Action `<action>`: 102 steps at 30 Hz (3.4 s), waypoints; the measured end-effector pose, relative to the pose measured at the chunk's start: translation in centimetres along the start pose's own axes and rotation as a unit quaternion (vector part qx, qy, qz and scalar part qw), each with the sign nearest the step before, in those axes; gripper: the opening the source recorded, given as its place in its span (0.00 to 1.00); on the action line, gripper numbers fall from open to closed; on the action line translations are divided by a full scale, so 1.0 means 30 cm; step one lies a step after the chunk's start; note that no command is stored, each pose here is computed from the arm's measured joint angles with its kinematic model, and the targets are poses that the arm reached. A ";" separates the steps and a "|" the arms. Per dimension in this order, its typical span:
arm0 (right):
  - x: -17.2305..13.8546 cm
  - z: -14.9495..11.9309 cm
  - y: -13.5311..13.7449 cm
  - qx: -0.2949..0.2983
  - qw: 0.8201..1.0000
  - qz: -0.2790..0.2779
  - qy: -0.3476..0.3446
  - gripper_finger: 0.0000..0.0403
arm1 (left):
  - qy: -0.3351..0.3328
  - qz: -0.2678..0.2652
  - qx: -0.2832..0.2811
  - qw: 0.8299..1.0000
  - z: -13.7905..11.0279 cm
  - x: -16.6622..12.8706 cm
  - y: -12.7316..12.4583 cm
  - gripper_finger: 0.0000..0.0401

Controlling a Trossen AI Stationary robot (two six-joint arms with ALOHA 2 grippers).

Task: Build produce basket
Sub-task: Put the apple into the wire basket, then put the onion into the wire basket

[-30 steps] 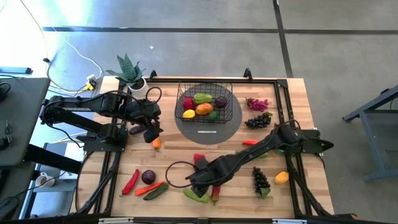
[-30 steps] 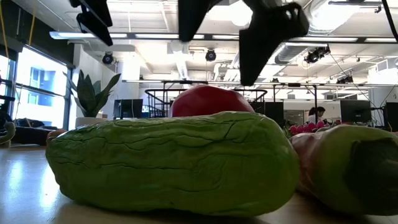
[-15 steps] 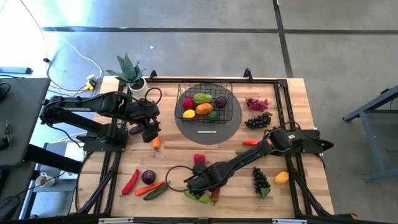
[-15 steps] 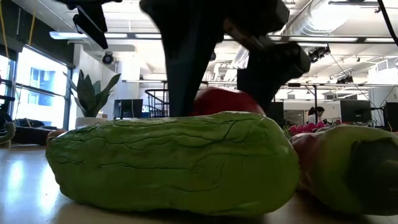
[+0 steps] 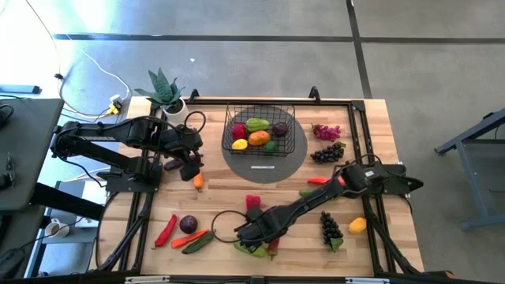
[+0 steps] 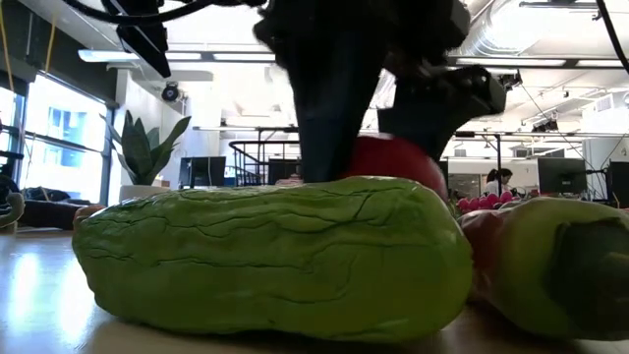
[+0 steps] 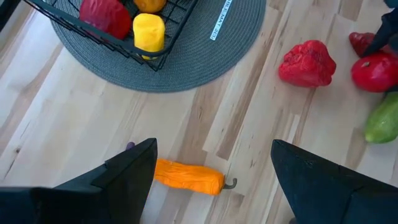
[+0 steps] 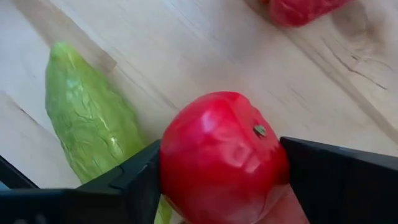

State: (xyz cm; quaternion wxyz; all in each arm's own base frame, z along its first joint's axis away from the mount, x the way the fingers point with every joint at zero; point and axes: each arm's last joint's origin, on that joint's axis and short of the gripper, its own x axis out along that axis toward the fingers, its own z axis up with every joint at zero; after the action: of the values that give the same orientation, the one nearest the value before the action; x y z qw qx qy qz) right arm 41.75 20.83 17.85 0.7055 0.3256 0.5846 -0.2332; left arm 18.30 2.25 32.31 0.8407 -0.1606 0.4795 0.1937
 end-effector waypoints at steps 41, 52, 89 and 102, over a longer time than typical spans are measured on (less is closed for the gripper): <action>-0.514 0.495 -0.384 0.020 0.977 -0.023 -0.211 0.64 | 0.000 0.000 0.033 0.999 0.000 0.000 0.000 0.76; -0.522 0.605 -0.608 -0.035 0.986 -0.125 -0.106 0.64 | -0.001 0.000 0.033 0.999 0.000 -0.001 0.000 0.76; -0.396 0.748 -0.783 -0.185 0.975 -0.114 0.040 0.78 | -0.007 0.010 -0.027 1.000 0.003 0.000 0.002 0.76; -0.426 0.725 -0.767 -0.124 0.989 -0.062 0.049 0.78 | 0.017 -0.026 -0.020 0.999 -0.013 -0.002 -0.021 0.76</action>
State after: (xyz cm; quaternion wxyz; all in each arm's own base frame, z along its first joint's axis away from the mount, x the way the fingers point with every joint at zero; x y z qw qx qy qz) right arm 37.40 -11.38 28.30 0.6952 0.2101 0.6617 -0.1861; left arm 18.29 1.49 32.24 0.8337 -0.1932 0.4855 0.1787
